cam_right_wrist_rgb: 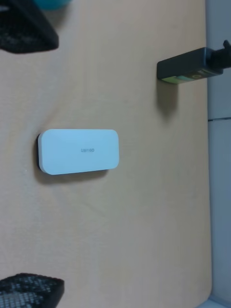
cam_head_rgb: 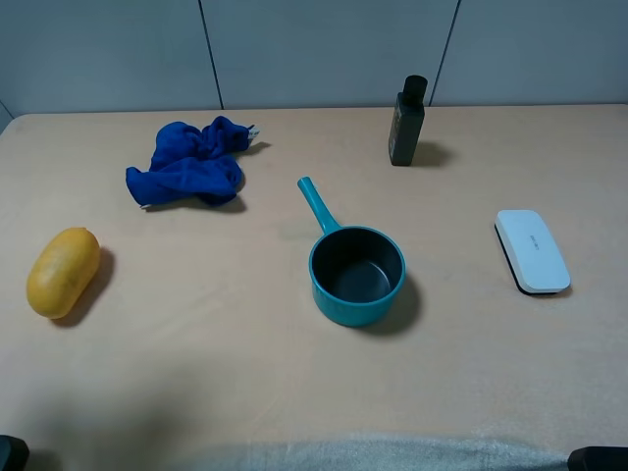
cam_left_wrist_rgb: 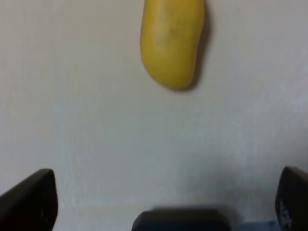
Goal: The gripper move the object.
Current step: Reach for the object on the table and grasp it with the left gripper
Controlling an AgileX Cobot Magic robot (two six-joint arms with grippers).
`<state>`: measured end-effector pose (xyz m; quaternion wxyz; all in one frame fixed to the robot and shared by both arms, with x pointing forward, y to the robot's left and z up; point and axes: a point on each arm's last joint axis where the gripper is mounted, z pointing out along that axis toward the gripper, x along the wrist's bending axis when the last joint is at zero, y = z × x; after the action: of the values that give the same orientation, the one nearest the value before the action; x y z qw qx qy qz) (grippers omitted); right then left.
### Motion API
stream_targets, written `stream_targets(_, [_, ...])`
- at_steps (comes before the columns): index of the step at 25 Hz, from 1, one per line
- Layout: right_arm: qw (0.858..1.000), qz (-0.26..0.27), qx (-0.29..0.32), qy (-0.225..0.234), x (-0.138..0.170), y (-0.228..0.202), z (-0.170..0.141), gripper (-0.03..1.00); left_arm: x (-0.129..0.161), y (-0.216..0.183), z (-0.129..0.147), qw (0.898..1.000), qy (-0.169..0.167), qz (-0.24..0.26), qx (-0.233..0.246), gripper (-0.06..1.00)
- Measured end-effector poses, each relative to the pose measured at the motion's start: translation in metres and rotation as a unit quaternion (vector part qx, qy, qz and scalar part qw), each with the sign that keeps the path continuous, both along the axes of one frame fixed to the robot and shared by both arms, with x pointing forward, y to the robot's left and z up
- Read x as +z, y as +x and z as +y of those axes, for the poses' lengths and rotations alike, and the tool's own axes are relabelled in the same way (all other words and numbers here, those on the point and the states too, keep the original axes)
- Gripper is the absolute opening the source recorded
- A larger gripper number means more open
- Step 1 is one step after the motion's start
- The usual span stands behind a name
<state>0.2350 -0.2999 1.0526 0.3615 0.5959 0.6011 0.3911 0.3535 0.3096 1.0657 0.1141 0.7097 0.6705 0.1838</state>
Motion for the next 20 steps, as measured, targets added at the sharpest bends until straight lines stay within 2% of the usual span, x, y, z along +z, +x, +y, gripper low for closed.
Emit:
stream_targets(5, [1.000, 0.000, 0.000, 0.000, 0.000, 0.000, 0.000, 0.69, -0.009, 0.015, 0.003, 0.999, 0.018, 0.030, -0.002, 0.92])
stream_targets(10, [1.000, 0.000, 0.000, 0.000, 0.000, 0.000, 0.000, 0.69, -0.017, 0.032, 0.006, 0.999, 0.035, 0.038, -0.008, 0.94])
stream_targets(20, [1.000, 0.000, 0.000, 0.000, 0.000, 0.000, 0.000, 0.69, -0.044, 0.072, 0.005, 0.997, 0.038, 0.054, -0.030, 0.99])
